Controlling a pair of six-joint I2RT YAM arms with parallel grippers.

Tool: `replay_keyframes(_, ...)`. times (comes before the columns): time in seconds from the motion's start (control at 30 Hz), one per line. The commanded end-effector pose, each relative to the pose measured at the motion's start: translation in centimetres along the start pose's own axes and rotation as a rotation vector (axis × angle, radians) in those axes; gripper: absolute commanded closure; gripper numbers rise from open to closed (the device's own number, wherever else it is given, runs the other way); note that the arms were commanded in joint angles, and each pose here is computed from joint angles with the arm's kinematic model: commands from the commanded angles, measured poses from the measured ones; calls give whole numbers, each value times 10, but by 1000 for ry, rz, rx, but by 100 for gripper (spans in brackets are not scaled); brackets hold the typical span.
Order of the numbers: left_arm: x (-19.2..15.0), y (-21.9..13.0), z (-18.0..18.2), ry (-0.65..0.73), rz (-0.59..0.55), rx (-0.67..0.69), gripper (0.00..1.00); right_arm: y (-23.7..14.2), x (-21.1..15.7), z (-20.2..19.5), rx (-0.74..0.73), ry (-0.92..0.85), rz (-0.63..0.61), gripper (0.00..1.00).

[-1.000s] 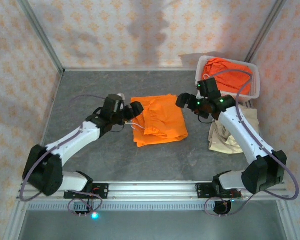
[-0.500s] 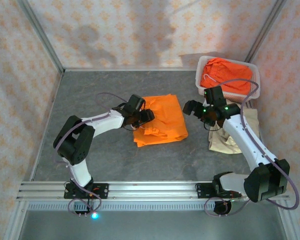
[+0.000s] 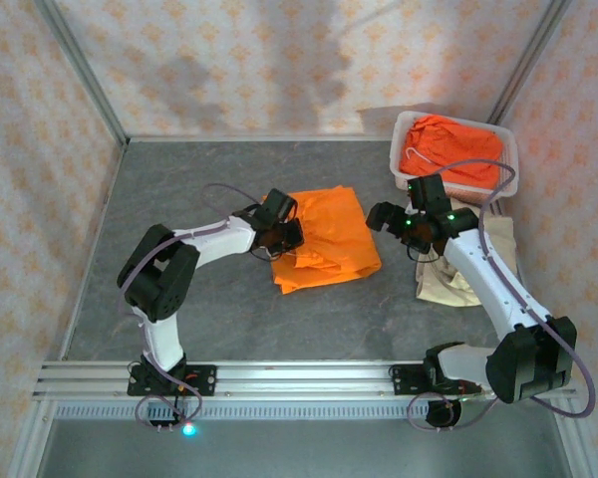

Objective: Fold and stack the shorts

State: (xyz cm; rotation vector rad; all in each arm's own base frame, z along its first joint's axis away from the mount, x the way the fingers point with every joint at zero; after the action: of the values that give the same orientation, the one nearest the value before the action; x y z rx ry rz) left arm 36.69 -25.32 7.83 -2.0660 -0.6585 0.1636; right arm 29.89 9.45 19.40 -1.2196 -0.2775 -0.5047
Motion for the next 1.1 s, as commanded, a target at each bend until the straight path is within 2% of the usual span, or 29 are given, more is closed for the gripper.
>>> replay_keyframes(0.0,10,-52,-42,82,-58,-88,100,-5,4,-6,-26,-13,-37,0)
replay_keyframes(0.2,15,-101,-59,156,-103,-132,100,-3,2,-10,-40,-16,-33,0)
replay_keyframes(0.3,18,-108,-46,158,-108,-111,100,-3,2,-10,-42,-15,-34,0)
replay_keyframes(0.43,16,-97,-5,113,-86,-66,100,-1,0,-9,-33,-15,-24,0)
replay_keyframes(0.7,3,-51,111,-39,-72,68,98,13,-18,-4,40,5,37,0)
replay_keyframes(0.77,0,-42,129,-64,-59,96,98,18,-24,0,83,6,64,0)
replay_keyframes(0.83,-3,-38,138,-62,-53,113,97,22,-30,5,120,8,93,0)
replay_keyframes(1.0,1,-46,131,-35,-76,101,93,25,-33,28,268,36,134,1)
replay_keyframes(1.07,5,-55,125,-17,-98,98,86,24,-31,42,337,53,139,1)
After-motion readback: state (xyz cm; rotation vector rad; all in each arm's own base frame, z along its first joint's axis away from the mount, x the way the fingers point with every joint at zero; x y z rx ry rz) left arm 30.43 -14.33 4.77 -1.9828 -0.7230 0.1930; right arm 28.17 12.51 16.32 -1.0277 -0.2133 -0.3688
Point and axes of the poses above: each hand's point on the last joint's axis, 136 mm out from that joint toward the fingers, its own y axis out along the fingers, its own z axis along the line the jaws close on, x = y × z, the point moved 2 cm from there along -y, back along the fingers, and after that the axes turned 10 degrees about -y, right-handed, at the moved point
